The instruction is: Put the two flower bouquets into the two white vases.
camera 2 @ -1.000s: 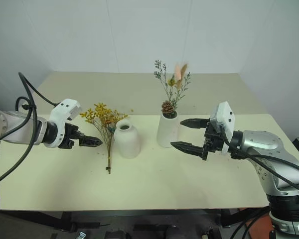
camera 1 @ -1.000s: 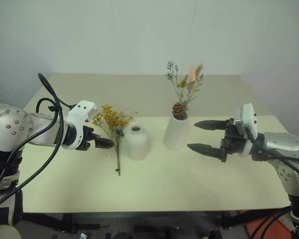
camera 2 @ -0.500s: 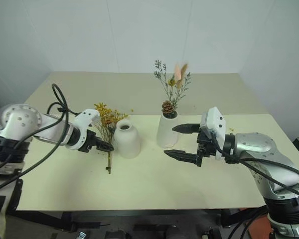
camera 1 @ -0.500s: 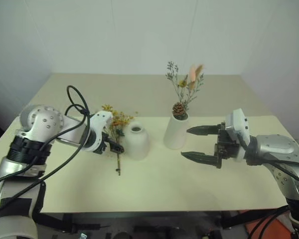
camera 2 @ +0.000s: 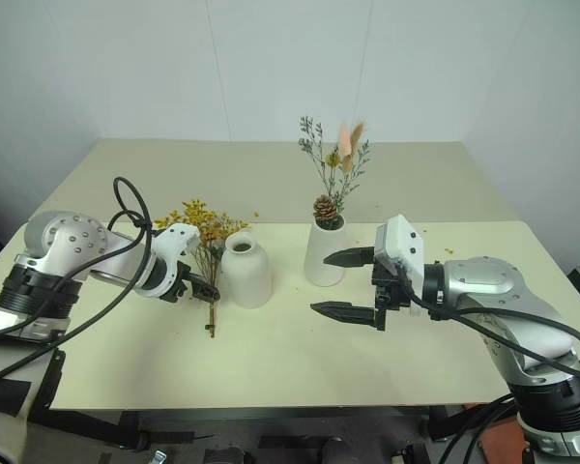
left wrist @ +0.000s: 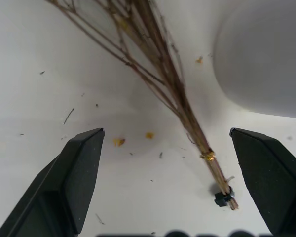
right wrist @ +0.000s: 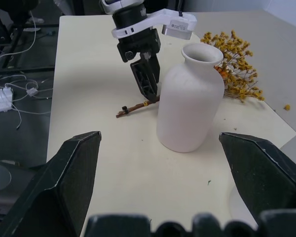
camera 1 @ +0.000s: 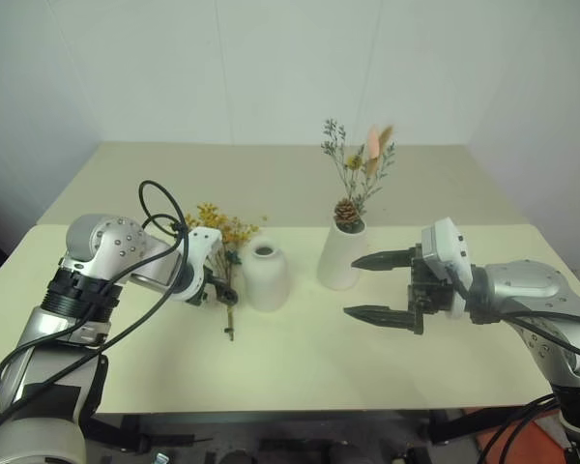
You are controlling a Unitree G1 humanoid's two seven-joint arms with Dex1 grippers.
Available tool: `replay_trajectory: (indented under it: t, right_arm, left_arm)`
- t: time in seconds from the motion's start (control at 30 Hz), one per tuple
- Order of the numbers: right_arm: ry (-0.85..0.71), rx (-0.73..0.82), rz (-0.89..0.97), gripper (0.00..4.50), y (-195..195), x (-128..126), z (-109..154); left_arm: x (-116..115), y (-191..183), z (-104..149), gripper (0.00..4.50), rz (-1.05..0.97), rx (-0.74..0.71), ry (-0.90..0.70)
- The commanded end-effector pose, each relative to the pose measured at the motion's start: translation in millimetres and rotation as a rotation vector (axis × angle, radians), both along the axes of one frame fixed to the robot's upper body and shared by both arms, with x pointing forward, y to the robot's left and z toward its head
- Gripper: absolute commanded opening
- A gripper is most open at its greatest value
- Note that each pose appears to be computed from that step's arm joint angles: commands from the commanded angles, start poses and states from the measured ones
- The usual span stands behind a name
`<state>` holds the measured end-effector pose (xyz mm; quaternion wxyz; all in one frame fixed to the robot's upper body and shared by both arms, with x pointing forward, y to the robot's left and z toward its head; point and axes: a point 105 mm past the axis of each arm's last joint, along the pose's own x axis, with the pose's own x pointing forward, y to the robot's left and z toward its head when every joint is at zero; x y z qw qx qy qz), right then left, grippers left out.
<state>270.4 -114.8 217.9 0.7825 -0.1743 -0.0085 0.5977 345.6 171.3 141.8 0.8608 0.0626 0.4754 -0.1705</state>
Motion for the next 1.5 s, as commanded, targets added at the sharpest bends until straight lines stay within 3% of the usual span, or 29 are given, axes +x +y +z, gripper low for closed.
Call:
replay_trajectory:
  t: [0.03,0.43,0.9,1.07,1.2,1.5]
  right_arm:
    - [-0.048,0.002,0.022,4.5,4.8,-4.2,11.3]
    - [-0.048,0.011,0.035,4.5,7.0,-4.4,13.6]
    - [-0.045,0.031,0.039,4.5,10.8,-6.0,12.0]
    - [-0.045,0.038,0.036,4.5,11.9,-7.7,12.2]
    - [-0.044,0.042,0.031,4.5,10.3,-7.7,12.9]
    - [-0.045,0.043,0.032,4.5,9.3,-3.0,14.9]
  left_arm:
    - [5.0,-4.2,-2.5,4.48,0.022,-0.021,0.006]
    - [13.3,-6.8,-13.2,4.48,0.072,-0.009,0.01]
    - [12.0,0.6,-20.9,0.09,0.055,0.065,0.031]
    - [13.4,4.7,-17.7,0.03,0.065,0.066,0.014]
    - [23.2,10.4,6.4,0.03,0.112,0.032,-0.068]
    - [59.3,9.4,84.9,0.03,0.289,-0.172,-0.53]
